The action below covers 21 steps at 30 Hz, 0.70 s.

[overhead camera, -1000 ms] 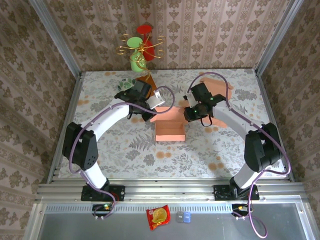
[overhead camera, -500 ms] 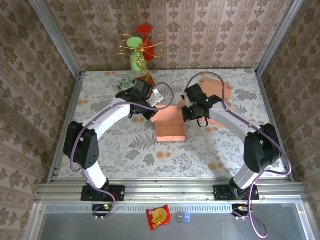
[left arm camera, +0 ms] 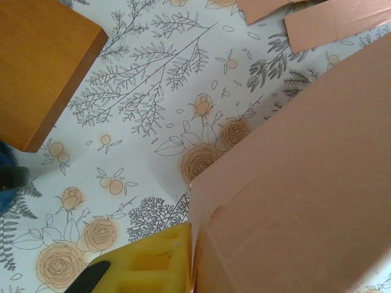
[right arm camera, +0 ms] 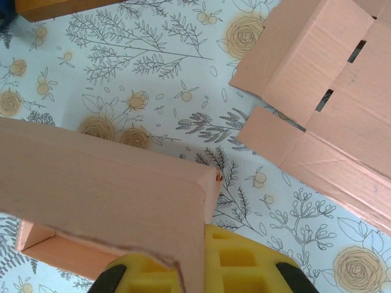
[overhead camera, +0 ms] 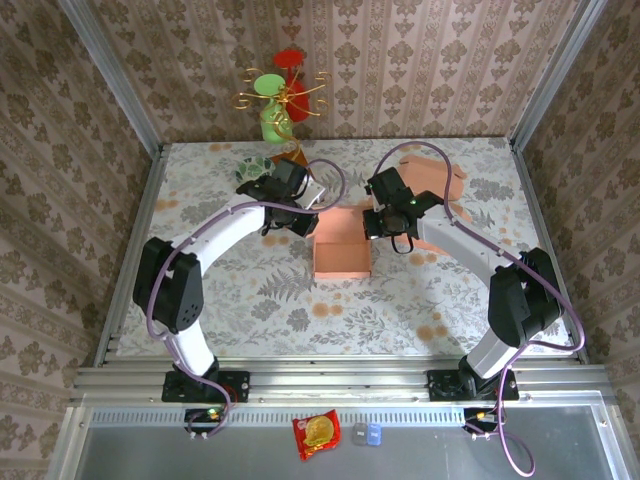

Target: Fold the paper box

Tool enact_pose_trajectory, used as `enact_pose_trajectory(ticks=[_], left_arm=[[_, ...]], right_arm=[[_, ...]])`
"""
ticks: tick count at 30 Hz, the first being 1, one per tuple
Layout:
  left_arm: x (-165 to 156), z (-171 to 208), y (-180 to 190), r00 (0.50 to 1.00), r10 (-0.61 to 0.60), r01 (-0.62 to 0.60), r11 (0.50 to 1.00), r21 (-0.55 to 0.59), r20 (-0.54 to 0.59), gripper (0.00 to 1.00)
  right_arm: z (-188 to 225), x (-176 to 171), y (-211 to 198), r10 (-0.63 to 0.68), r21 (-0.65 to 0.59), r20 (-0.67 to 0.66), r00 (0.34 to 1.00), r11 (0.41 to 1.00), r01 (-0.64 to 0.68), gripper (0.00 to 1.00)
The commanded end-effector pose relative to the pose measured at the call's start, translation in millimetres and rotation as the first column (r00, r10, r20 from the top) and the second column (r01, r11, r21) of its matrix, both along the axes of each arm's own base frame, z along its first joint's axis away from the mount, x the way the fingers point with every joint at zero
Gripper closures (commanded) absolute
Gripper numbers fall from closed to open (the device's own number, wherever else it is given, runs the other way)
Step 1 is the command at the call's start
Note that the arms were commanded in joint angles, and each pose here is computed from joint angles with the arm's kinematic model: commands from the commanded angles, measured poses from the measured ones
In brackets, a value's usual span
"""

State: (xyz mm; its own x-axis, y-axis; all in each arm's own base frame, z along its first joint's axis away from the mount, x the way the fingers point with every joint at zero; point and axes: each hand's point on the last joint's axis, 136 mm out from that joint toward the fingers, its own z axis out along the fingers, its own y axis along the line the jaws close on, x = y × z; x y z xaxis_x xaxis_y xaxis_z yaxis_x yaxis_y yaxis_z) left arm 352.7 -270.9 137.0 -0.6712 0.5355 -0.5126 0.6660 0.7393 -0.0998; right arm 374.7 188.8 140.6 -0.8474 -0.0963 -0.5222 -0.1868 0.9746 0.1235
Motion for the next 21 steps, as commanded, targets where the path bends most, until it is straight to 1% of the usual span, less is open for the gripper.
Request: enact_pose_trajectory(ticks=[1, 5, 9, 12, 16, 21], left_arm=[[3, 4, -2, 0.999, 0.033, -0.034, 0.999, -0.026, -0.02, 0.83], [3, 3, 0, 0.999, 0.043, -0.044, 0.999, -0.033, -0.027, 0.85], [5, 4, -1, 0.998, 0.053, -0.054, 0.998, -0.04, -0.023, 0.95], [9, 4, 0, 0.996, 0.084, -0.084, 0.996, -0.041, -0.017, 1.0], [17, 6, 3, 0.987, 0.158, -0.159, 0.986, -0.045, -0.012, 1.0], [29, 16, 7, 0.966, 0.259, -0.257, 0.961, -0.1, 0.012, 1.0]], right_arm=[[23, 8, 1, -0.037, 0.025, 0.073, 0.997, 0.999, 0.035, 1.0], [24, 8, 2, -0.036, 0.027, 0.073, 0.997, 0.999, 0.034, 1.0], [23, 8, 4, -0.033, 0.031, 0.07, 0.997, 0.999, 0.03, 1.0], [22, 6, 7, -0.034, 0.036, 0.063, 0.997, 0.999, 0.032, 1.0], [24, 12, 13, -0.052, 0.068, 0.084, 0.995, 0.997, 0.046, 1.0], [24, 23, 23, -0.08, 0.118, 0.09, 0.993, 0.991, 0.07, 1.0]])
